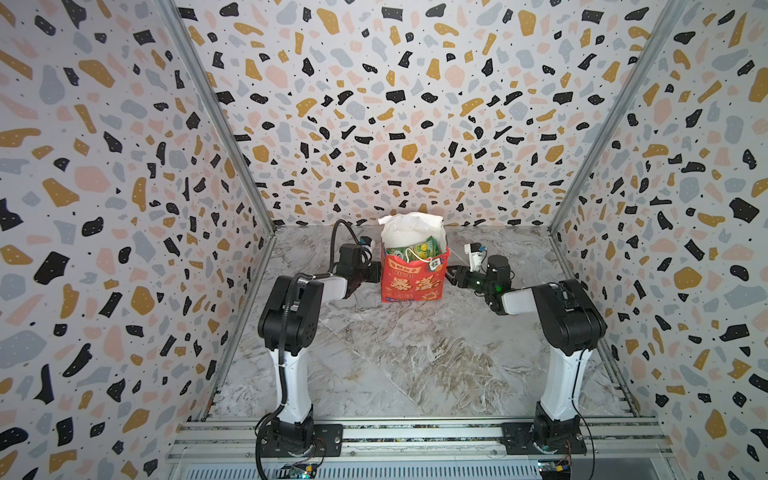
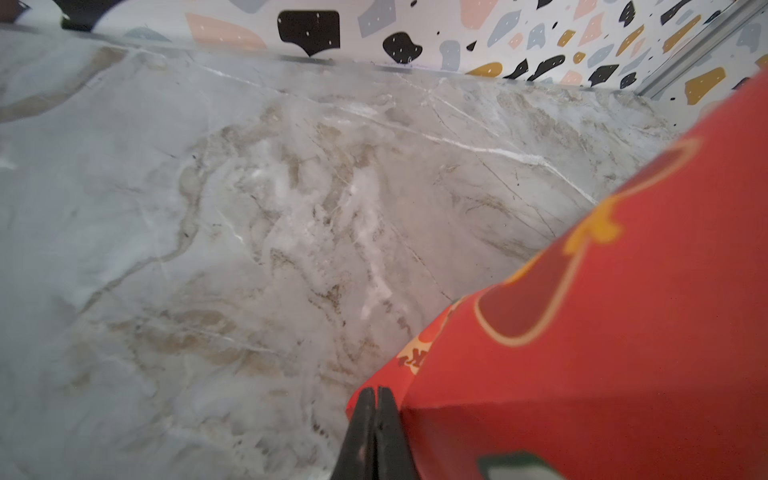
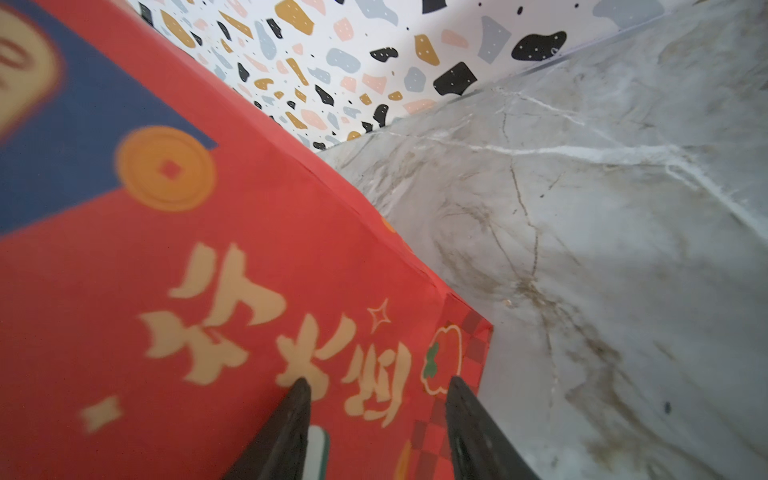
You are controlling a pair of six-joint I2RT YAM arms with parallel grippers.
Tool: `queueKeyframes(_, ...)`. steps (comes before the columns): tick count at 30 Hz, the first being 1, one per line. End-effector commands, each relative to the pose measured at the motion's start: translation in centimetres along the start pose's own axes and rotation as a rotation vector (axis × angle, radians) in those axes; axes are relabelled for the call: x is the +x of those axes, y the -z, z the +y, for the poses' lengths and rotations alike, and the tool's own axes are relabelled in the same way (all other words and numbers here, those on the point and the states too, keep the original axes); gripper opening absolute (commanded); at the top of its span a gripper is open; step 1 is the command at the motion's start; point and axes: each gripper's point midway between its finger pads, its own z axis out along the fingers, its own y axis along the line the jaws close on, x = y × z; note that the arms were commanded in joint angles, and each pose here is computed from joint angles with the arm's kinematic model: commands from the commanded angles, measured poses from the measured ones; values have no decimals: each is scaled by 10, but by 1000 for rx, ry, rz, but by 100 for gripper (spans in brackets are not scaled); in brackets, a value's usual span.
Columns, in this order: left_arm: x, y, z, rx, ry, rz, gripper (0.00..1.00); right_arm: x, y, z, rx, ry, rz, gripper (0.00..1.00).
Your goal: Take the snacks out of the paper bag
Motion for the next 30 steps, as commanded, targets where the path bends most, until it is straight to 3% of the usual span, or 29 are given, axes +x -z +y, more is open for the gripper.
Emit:
queueKeyframes(1, -63, 36, 11, -24, 22, -183, 0, -34, 13, 38, -51, 61, -91, 57)
queueKeyframes(6, -142, 107, 18, -97, -25, -369, 3, -61, 39, 40, 22, 45, -124, 59)
queueKeyframes(10, -203, 147, -11, -16, -161, -458, 30, -75, 71, 67, 100, 192, -182, 63)
queueKeyframes(13, -218, 139, -35, 56, -316, -357, 43, -69, 91, 76, 189, 270, -224, 65)
queueKeyframes(18, -214, 106, -59, 111, -587, -185, 55, -39, 109, 101, 163, 363, -276, 66)
queueKeyframes(21, -210, 90, -61, 156, -667, -125, 62, -25, 117, 113, 134, 413, -306, 67)
queueKeyframes(30, -188, 51, -83, 177, -841, -3, 66, -18, 122, 119, 123, 457, -335, 67)
